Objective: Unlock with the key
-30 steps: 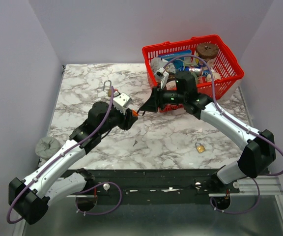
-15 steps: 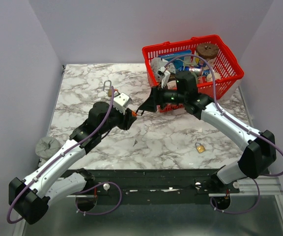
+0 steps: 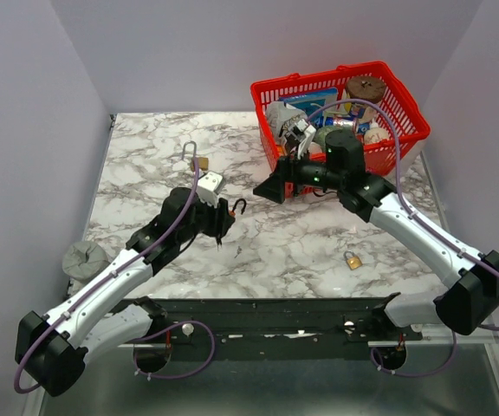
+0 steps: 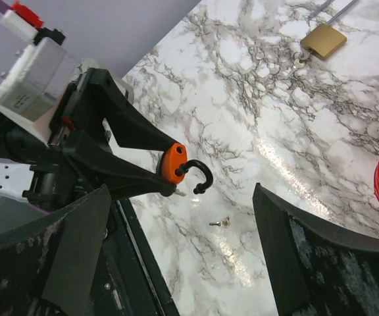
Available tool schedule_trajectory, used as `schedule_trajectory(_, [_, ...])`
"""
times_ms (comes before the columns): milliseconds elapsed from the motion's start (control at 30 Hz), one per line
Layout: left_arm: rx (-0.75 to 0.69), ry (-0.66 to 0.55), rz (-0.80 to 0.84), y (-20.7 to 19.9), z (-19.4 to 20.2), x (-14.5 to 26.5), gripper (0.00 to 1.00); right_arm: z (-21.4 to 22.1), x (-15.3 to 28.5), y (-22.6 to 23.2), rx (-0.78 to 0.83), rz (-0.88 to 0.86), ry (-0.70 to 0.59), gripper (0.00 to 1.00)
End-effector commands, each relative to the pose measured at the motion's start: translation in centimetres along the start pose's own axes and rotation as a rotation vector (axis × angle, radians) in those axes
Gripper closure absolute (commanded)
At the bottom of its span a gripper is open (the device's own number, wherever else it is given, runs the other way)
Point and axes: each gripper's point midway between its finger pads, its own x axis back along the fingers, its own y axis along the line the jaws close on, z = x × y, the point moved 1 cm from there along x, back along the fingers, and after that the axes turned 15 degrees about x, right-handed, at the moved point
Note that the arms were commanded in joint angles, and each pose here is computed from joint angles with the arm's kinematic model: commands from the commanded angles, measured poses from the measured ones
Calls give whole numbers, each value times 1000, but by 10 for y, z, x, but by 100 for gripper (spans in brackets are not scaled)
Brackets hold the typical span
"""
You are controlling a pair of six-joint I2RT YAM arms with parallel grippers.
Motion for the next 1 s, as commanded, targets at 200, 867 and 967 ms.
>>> schedule_trajectory(200, [232, 112, -141, 32, 48, 3, 100, -3, 21, 4, 38, -18, -55, 2])
schedule_trajectory(867, [356, 317, -368, 129, 58, -35, 100, 11, 40, -4, 46, 14, -69, 2])
schedule_trajectory(967, [342, 336, -408, 145, 56, -41, 100, 11, 44, -4, 61, 20, -79, 2])
